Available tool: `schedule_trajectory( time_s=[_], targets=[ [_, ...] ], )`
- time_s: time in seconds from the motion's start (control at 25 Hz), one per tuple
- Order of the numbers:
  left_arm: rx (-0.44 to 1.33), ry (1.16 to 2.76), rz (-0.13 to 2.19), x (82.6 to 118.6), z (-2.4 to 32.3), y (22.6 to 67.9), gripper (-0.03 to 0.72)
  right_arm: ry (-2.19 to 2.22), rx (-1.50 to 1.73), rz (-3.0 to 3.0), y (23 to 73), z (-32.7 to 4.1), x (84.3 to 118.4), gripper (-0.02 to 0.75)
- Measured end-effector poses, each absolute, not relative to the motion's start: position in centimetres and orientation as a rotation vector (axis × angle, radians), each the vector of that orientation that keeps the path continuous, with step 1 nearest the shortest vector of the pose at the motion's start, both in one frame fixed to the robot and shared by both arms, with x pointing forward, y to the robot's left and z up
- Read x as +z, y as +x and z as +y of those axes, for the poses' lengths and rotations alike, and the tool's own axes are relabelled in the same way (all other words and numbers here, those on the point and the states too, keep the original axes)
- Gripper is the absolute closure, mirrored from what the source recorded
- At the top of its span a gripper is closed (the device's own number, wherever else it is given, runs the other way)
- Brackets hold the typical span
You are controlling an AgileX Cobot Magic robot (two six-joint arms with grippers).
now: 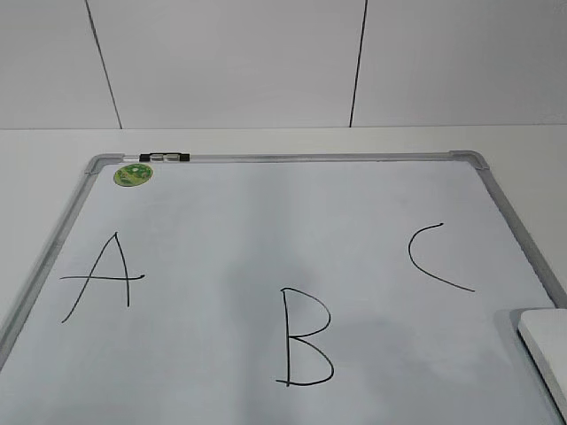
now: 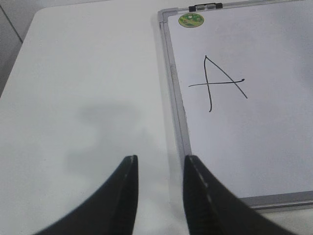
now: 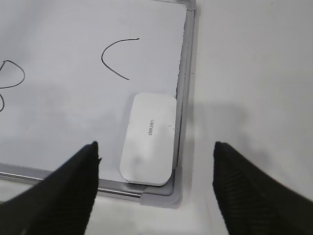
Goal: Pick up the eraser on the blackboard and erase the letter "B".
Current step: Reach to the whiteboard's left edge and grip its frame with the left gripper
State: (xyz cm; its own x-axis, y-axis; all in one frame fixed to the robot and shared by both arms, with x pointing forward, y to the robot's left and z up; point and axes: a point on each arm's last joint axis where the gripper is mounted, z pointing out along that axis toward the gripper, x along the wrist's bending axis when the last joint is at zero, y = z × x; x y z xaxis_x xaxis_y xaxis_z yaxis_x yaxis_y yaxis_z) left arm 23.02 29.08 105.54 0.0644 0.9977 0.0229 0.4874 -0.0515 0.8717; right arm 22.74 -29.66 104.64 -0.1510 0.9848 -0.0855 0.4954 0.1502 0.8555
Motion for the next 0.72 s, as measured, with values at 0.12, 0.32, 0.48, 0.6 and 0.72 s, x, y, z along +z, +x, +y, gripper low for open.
schedule_trajectory(
  time_s=[0.12, 0.32, 0.48, 0.6, 0.72],
  targets=[
    [0.908, 1.632, 1.510, 105.54, 29.08, 23.02, 0.449, 1.425, 0.907, 1.744, 22.74, -29.66, 104.64, 0.155],
    [0.908, 1.632, 1.510, 105.54, 29.08, 23.02, 0.449, 1.425, 0.907, 1.744, 22.74, -29.66, 104.64, 0.155],
    [0.908, 1.632, 1.510, 105.54, 29.08, 23.02, 0.449, 1.425, 0.907, 1.744, 22.74, -29.66, 104.64, 0.155],
    [0.908, 1.632, 1.510, 105.54, 29.08, 23.02, 0.449, 1.425, 0.907, 1.744, 22.74, -29.66, 104.64, 0.155],
    [0.908, 1.632, 1.510, 105.54, 29.08, 23.02, 0.449, 1.425, 0.907, 1.744, 22.74, -29.66, 104.64, 0.155]
  ],
)
